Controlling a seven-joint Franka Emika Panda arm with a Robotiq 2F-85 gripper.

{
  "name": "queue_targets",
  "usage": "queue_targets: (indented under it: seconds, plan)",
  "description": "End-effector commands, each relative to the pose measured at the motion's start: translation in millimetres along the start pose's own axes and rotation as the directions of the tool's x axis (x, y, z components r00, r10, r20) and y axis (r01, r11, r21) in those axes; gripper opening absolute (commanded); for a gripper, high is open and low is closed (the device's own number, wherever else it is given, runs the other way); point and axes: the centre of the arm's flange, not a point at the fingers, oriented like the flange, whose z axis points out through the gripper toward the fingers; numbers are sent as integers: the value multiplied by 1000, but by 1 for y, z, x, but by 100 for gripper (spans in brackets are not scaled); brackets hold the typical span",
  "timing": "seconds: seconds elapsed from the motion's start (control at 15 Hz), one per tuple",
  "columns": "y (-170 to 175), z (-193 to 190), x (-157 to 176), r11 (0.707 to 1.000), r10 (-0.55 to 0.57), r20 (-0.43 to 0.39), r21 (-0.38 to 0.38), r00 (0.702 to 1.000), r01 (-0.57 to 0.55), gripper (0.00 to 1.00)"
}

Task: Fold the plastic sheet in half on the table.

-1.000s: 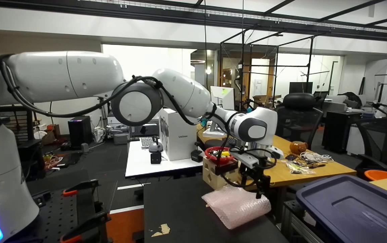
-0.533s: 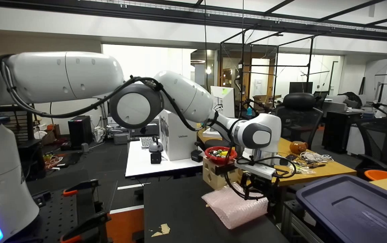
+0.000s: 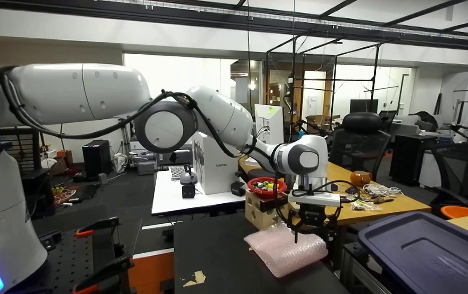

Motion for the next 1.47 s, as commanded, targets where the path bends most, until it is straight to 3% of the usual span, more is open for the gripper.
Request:
queue_targets:
  seconds: [0.0, 0.13, 0.33, 0.53, 0.8, 0.93, 1.13, 1.4]
  plan:
    - [-7, -13, -23, 979, -194, 12, -52, 981, 195, 100]
    - [-3, -16, -24, 951, -303, 4, -69, 953, 303, 100]
    - [-3, -20, -26, 885, -459, -25, -93, 888, 456, 100]
    - [-7, -16, -22, 799, -601, -58, -82, 797, 596, 100]
    - [-19, -2, -20, 661, -746, -117, -21, 655, 750, 100]
    - [-25, 5, -20, 612, -783, -137, 4, 606, 791, 100]
    - [-29, 12, -21, 567, -810, -159, 39, 565, 823, 100]
    - [-29, 23, -20, 560, -803, -185, 95, 567, 823, 100]
